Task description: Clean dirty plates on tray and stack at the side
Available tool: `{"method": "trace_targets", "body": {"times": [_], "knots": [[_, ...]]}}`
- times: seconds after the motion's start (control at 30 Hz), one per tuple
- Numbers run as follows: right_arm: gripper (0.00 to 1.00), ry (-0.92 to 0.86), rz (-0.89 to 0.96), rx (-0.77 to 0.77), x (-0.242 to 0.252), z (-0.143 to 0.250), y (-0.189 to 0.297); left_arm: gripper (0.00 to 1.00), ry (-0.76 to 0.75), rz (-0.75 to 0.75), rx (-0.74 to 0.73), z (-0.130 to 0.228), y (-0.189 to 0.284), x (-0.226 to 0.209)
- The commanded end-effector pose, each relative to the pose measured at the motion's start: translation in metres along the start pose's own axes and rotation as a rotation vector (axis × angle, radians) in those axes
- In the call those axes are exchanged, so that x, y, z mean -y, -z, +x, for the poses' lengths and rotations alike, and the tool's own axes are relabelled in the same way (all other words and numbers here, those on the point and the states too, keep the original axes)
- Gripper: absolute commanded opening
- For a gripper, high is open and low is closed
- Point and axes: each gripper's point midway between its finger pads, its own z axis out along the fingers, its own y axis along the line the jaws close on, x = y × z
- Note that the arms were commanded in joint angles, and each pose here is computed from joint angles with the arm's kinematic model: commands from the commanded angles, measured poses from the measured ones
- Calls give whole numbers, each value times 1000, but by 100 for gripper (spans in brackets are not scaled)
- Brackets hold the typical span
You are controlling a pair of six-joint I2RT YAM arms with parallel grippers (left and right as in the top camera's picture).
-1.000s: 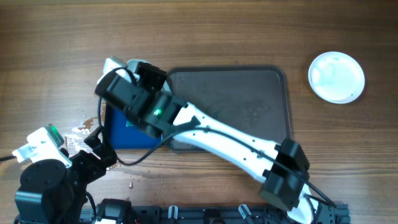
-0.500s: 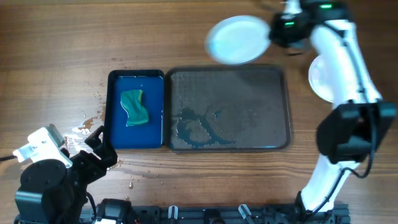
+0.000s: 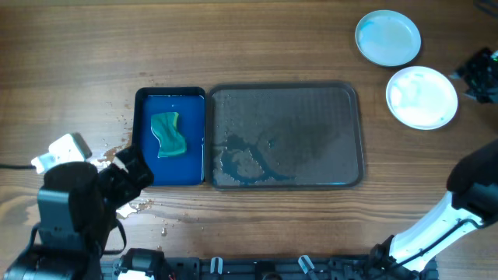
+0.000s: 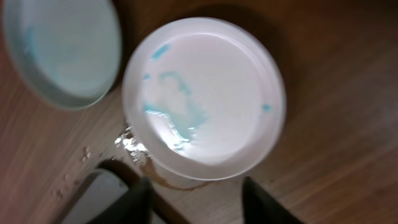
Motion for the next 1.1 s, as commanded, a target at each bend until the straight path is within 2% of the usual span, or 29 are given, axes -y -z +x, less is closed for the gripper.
{"method": "trace_targets", "body": {"times": [0.0,0.07,0.13,0.27,0.37,0.47,0.53,0.63,0.73,0.8,0.87,1.07], "knots": [[64,359,-136,-31,-79,25,-15,100,3,29,-48,0,-10,14],[66,427,-109,-45,-101,31,-49,100,-5,15,-83,3,-20,17],[64,421,-108,-85,-111,38,-83,100,-12,-7,-114,5,-29,19],[63,526,-163,-199,-126,67,-129,100,-28,-53,-176,10,-48,20],[63,629,-214,-200,-140,75,-138,100,-38,-78,-212,14,-59,21],[64,856,-283,-190,-163,89,-134,100,-44,-97,-237,16,-71,23],[64,996,-247,-194,-166,99,-138,100,-43,-86,-251,16,-78,28],[59,1018,-157,-115,-170,84,-144,100,-40,-64,-274,18,-85,36],[60,975,-97,-32,-172,63,-146,100,-43,-70,-282,19,-89,36],[70,896,10,67,-167,36,-146,100,-42,-67,-279,19,-89,37],[80,908,73,141,-167,19,-144,100,-41,-62,-272,17,-90,38],[83,983,28,227,-186,5,-144,100,-39,-59,-268,16,-90,39]]}}
